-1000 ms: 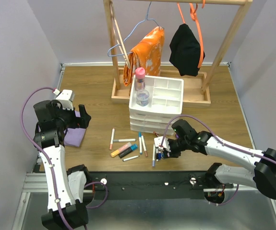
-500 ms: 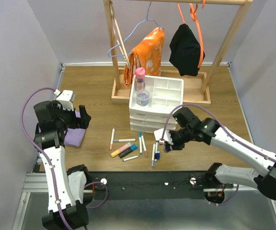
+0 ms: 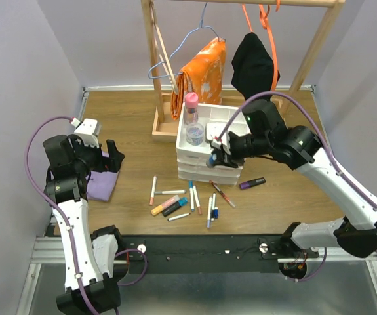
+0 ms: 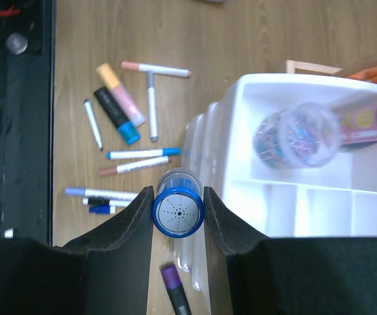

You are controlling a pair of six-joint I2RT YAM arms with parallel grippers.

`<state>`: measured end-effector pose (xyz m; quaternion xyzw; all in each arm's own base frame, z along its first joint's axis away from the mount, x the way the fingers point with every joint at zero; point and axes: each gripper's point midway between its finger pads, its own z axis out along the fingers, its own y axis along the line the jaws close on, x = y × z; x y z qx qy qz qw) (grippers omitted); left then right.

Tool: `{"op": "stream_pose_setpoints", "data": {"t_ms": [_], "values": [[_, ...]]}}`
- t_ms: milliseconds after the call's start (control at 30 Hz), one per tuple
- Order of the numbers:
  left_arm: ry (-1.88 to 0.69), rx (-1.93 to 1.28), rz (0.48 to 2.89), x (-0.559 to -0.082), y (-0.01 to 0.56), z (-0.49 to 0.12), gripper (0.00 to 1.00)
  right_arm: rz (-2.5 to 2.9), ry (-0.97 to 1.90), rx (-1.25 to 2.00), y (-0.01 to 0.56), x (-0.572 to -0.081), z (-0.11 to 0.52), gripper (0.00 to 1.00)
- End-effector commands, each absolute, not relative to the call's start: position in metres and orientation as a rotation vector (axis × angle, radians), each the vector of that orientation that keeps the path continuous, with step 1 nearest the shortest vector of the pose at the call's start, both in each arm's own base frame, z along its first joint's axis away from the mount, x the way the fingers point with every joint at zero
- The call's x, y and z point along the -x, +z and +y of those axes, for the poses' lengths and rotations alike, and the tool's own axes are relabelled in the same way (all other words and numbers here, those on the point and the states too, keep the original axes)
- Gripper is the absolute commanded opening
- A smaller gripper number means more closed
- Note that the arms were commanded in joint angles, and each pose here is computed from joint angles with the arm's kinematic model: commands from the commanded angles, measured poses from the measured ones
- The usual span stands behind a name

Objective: Sort the stationery into containers
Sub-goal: Place the stationery in the storage box.

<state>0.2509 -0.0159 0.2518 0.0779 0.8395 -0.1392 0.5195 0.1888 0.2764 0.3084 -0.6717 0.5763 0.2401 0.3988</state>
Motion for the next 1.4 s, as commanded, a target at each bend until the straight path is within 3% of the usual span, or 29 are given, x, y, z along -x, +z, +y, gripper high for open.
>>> {"op": "stream_pose_setpoints", "data": {"t_ms": [0, 500, 1033, 1100, 1133, 1267, 1367], "values": [[-0.373, -0.208, 1.952, -0.25, 0.267, -0.025, 0.99, 1.561, 0.56, 1.473, 0.335, -0.227, 0.294, 0.01], [-0.363, -0.179, 1.934, -0.236, 0.259, -0.028, 0.99, 1.678, 0.361, 1.394, 0.318, -0.271, 0.285, 0.01], [-0.364, -0.171, 1.946, -0.238, 0.257, -0.027, 0.99, 1.788, 0.424, 1.42, 0.28, -0.284, 0.275, 0.01], [-0.362, -0.173, 1.944, -0.238, 0.258, -0.027, 0.99, 1.803, 0.43, 1.432, 0.278, -0.283, 0.276, 0.08], [-0.365, -0.173, 1.946, -0.238, 0.257, -0.027, 0.99, 1.809, 0.432, 1.437, 0.276, -0.284, 0.276, 0.19], [-0.365, -0.171, 1.947, -0.238, 0.256, -0.027, 0.99, 1.795, 0.444, 1.433, 0.285, -0.279, 0.275, 0.44], [-0.367, -0.173, 1.945, -0.239, 0.256, -0.027, 0.99, 1.781, 0.436, 1.423, 0.293, -0.278, 0.273, 0.52]]}}
